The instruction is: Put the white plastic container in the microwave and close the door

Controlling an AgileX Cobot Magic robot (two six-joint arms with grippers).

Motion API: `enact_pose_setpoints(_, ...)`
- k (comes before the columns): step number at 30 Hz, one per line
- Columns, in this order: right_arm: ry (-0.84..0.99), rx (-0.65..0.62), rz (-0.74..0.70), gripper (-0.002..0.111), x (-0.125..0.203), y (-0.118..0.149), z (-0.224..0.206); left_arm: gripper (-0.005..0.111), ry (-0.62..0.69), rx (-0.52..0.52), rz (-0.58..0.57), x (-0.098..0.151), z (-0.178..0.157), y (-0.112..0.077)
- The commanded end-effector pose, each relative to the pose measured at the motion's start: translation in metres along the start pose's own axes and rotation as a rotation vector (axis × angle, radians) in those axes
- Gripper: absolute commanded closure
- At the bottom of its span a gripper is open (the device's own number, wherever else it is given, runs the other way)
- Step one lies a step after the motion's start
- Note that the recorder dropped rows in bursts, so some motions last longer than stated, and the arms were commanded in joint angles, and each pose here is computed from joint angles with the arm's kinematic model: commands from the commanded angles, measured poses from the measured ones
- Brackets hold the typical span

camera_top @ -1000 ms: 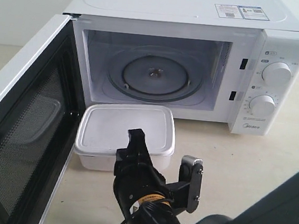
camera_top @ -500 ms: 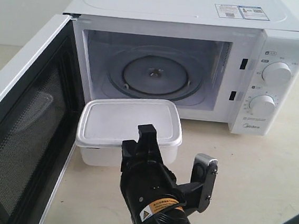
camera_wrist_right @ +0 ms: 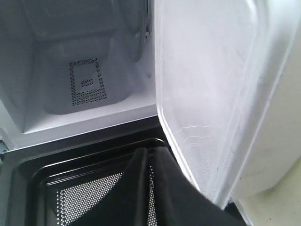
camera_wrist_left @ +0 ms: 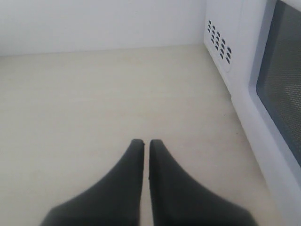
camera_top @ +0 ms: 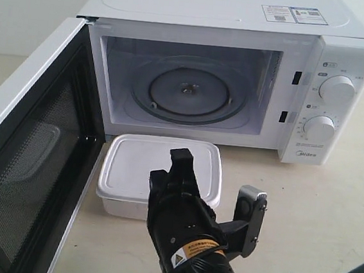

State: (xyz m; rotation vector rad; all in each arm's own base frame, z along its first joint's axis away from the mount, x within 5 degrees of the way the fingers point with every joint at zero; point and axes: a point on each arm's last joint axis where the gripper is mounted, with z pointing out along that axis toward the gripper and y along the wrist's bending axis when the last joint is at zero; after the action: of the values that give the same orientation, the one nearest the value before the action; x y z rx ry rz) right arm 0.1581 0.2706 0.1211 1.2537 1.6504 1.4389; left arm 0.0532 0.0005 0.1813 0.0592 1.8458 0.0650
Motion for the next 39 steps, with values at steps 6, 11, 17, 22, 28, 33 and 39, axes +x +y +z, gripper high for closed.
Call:
enact_pose_setpoints(6, 0.079, 0.129, 0.016, 0.083, 0.008, -0.010, -0.004, 0.102, -0.003, 0.008, -0.002, 0.001, 0.000, -0.001)
enact_pose_setpoints(11, 0.075, 0.163, 0.029, 0.059, 0.010, -0.014, -0.006, 0.102, -0.003, 0.008, -0.002, 0.001, 0.000, -0.001)
enact_pose_setpoints(17, -0.002, 0.168, 0.059, 0.071, 0.003, -0.014, -0.006, 0.102, -0.003, 0.008, -0.002, 0.001, 0.000, -0.001)
enact_pose_setpoints(22, -0.034, 0.175, 0.041, 0.063, -0.007, -0.013, 0.001, 0.102, -0.003, 0.008, -0.002, 0.001, 0.000, -0.001)
enact_pose_setpoints(28, -0.055, 0.234, 0.063, 0.061, -0.013, -0.016, 0.005, 0.102, -0.003, 0.008, -0.002, 0.001, 0.000, -0.001)
enact_pose_setpoints(33, -0.064, 0.236, 0.069, 0.061, -0.015, -0.016, 0.007, 0.102, -0.003, 0.008, -0.002, 0.001, 0.000, -0.001)
enact_pose_setpoints(39, -0.039, 0.263, 0.103, 0.061, -0.007, -0.013, 0.013, 0.102, -0.003, 0.008, -0.002, 0.001, 0.000, -0.001)
